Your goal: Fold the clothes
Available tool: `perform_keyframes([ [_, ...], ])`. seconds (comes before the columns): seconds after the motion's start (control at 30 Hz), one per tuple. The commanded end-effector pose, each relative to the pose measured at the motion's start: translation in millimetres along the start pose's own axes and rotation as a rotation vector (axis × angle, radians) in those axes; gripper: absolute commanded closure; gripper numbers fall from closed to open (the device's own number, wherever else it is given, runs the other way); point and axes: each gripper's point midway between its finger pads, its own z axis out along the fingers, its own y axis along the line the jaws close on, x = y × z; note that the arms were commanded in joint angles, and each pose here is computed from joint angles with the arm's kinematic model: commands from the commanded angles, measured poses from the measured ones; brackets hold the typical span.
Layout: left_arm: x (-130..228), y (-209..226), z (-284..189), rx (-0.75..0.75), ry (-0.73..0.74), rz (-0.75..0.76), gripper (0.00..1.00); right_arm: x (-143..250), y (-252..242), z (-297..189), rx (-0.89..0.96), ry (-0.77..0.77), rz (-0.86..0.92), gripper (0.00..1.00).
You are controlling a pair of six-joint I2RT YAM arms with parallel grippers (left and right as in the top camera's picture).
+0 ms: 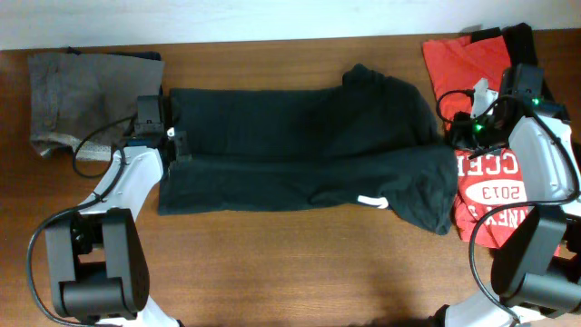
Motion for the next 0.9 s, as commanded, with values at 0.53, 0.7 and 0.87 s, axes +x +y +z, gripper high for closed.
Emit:
perform_keyframes([
  [0.53,-127,-20,-106,0.151,-0.190,0.167,0.01,-63,40,-110,0.009,-0.140,-0.160,0.09],
  [0.7,-162,-35,-119,0.220,-0.268,0.208,0.01,-87,66,-120,-0.002,-0.238,-0.258,0.09],
  [0.87,-169,-43,-74,0.216,-0.214,0.265,0.01,-86,85,-112,-0.022,-0.228,-0.297,0.09],
])
